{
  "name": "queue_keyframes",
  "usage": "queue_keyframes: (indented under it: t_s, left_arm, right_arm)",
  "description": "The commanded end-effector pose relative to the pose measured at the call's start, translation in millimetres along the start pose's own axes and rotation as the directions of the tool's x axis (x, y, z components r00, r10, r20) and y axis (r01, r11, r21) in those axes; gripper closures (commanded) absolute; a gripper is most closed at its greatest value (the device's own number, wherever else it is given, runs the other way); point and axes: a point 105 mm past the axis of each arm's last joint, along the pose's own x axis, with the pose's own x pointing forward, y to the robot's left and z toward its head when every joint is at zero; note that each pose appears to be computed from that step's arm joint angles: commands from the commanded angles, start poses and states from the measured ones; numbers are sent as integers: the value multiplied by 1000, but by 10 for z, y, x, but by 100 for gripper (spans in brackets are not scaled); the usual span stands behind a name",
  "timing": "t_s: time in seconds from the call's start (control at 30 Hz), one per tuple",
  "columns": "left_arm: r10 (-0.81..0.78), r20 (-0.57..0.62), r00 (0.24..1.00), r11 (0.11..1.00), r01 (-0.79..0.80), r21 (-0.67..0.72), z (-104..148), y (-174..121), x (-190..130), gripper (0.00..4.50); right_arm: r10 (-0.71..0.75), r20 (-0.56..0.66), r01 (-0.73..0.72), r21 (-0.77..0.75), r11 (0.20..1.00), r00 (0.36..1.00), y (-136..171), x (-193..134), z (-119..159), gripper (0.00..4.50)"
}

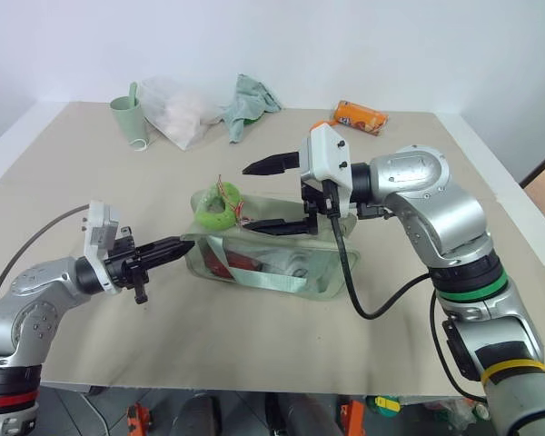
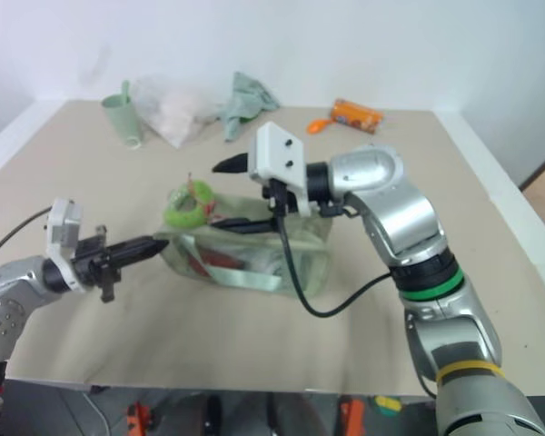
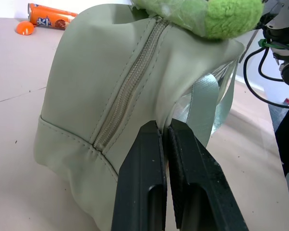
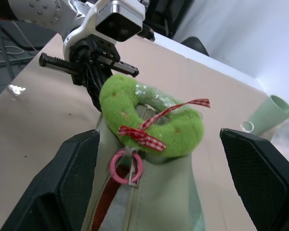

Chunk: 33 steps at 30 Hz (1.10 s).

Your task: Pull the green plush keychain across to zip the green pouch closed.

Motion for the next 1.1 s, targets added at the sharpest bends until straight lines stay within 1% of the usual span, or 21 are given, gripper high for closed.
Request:
queue_keyframes:
  t_s: [0.03, 0.13, 0.23, 0.6, 0.63, 0.7, 0.73, 0.77, 0.8, 0.93, 0.97, 1.0, 1.1]
  left_arm:
    - [-12, -22, 1000, 1000, 11, -13, -80, -37, 20, 450]
    - [-8, -19, 1000, 1000, 8, -12, -80, -27, 11, 450]
    - [-6, -16, 1000, 1000, 5, -11, -76, -19, 11, 450]
    - [-3, -10, 1000, 1000, 3, -11, -84, -27, 24, 450]
    - [-1, -10, 1000, 1000, 1, -11, -84, -28, 23, 450]
    - [3, -9, 1000, 1000, -3, -11, -85, -28, 22, 450]
    - [3, -9, 1000, 1000, -3, -11, -84, -31, 22, 450]
    - [6, -8, 1000, 1000, -6, -11, -83, -31, 21, 450]
    - [8, -8, 1000, 1000, -8, -10, -83, -31, 20, 450]
    - [12, -4, 1000, 1000, -12, -10, -75, -35, 16, 450]
    - [13, -3, 1000, 1000, -13, -10, -73, -35, 16, 450]
    - [14, -2, 1000, 1000, -14, -9, -70, -35, 16, 450]
    - [17, 1, 1000, 1000, -17, -7, -62, -31, 15, 450]
  right_arm:
    - [47, 17, -46, -71, 996, 999, 18, 89, 115, 37]
    - [71, 38, -67, -79, 995, 997, 40, 136, 163, 37]
    - [80, 36, -77, -84, 994, 996, 51, 191, 151, 37]
    - [75, 71, -70, -81, 994, 995, 20, 336, 170, 37]
    - [72, 74, -66, -79, 995, 995, 9, 347, 165, 90]
    - [67, 76, -61, -76, 995, 995, -7, 356, 154, 152]
    - [67, 76, -61, -75, 995, 995, -9, 355, 149, 190]
    - [68, 76, -62, -74, 995, 995, -12, 354, 142, 210]
    - [69, 75, -64, -72, 995, 995, -12, 352, 136, 264]
    - [75, 72, -70, -66, 995, 995, -9, 339, 113, 408]
    - [77, 71, -72, -65, 995, 995, -7, 336, 111, 434]
    - [78, 71, -73, -64, 995, 994, -6, 332, 107, 447]
    - [84, 67, -80, -60, 995, 994, 2, 318, 93, 447]
